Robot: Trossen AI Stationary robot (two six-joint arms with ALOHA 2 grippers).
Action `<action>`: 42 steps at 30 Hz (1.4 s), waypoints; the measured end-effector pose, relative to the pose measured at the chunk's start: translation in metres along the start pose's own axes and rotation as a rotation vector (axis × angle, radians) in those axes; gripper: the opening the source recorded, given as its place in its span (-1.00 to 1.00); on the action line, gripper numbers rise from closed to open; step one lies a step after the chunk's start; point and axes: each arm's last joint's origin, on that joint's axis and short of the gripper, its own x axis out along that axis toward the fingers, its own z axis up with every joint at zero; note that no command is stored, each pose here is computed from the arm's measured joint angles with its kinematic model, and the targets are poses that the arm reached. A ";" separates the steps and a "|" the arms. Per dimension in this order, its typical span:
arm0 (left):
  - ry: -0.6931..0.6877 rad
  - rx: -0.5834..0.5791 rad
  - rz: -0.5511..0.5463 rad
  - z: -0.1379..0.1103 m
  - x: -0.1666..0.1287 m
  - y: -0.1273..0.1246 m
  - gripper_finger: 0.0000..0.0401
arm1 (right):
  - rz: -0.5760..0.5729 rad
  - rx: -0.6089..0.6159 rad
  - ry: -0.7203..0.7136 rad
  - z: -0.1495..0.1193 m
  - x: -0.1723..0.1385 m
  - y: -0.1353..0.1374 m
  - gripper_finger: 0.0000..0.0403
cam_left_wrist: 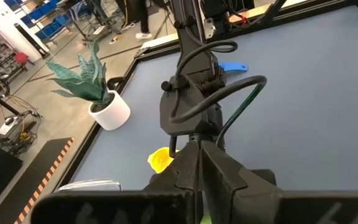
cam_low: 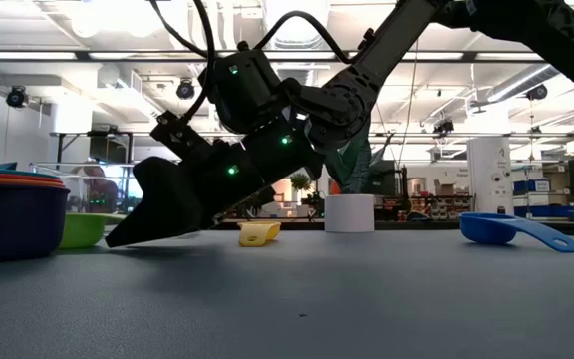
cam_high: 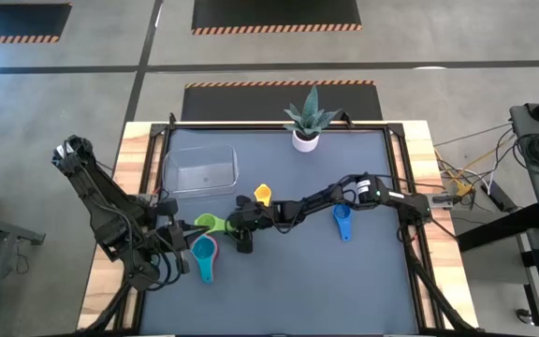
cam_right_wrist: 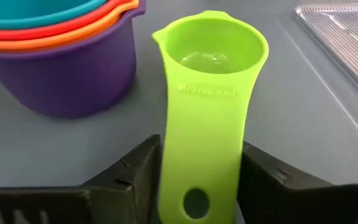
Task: Nest measuring cups in basket
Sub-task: Stack the green measuring cup on top of the light blue measuring cup
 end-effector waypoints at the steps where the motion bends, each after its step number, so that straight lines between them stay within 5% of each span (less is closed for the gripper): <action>1: 0.000 0.000 0.000 0.000 0.000 0.000 -1.00 | 0.000 0.000 0.000 0.000 0.000 0.000 -0.21; 8: 0.000 0.000 0.000 0.000 0.000 0.000 -1.00 | 0.000 0.000 -0.003 0.001 0.000 0.000 -0.42; 16: 0.000 0.000 0.001 0.000 0.000 0.000 -1.00 | 0.000 0.019 0.004 0.006 -0.003 0.000 -0.39; 31: -0.002 -0.001 0.001 0.000 0.000 0.000 -1.00 | -0.033 0.164 0.031 0.067 -0.050 0.007 -0.42; 42: 0.001 -0.001 -0.007 0.000 0.000 0.000 -1.00 | -0.113 0.257 -0.039 0.093 -0.074 0.061 -0.43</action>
